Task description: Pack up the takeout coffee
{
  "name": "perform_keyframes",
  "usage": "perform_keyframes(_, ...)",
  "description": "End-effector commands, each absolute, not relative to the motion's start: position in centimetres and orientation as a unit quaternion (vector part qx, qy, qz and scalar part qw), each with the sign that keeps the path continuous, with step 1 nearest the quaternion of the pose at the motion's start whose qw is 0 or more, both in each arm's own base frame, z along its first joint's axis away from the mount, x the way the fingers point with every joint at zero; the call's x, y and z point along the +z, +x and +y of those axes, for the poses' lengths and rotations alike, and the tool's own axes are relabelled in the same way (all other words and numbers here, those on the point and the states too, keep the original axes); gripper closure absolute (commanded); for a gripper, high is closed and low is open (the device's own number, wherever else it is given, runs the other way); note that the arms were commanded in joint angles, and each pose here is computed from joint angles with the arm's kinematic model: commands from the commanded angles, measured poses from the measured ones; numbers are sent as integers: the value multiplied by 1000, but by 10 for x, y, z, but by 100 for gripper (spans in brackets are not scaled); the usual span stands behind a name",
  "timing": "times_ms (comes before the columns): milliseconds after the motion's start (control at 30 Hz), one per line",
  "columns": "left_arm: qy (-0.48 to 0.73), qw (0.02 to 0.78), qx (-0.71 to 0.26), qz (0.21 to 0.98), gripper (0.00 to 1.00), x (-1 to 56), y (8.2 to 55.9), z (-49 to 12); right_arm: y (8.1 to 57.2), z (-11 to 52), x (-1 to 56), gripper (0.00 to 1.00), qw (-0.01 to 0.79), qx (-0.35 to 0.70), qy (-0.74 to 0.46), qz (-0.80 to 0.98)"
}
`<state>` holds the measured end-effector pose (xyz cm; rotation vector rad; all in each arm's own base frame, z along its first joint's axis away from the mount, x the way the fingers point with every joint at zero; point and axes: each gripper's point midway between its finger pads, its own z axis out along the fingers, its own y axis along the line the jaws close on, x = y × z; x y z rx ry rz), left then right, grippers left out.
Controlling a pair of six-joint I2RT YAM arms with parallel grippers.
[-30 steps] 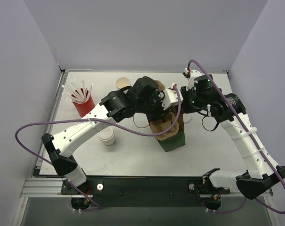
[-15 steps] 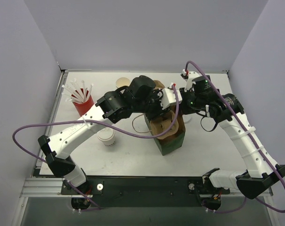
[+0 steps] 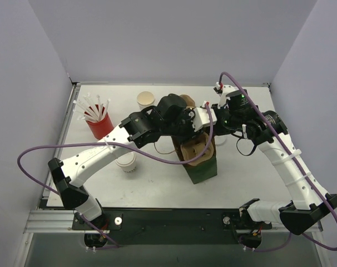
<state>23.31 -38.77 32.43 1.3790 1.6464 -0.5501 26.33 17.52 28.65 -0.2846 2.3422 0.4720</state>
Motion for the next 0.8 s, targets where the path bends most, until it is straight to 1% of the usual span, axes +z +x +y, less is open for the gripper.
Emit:
perform_keyframes(0, 543, 470, -232, 656, 71, 332, 233, -386, 267, 179, 292, 100, 372, 191, -100, 903)
perform_keyframes(233, 553, 441, -227, 670, 72, 309, 228, -381, 269, 182, 297, 100, 373, 203, -81, 902)
perform_keyframes(567, 565, 437, -292, 636, 72, 328, 192, -390, 274, 194, 287, 100, 352, 225, -62, 907)
perform_keyframes(767, 562, 430, -288, 645, 72, 320, 193, -392, 273, 195, 287, 100, 349, 229, -60, 907)
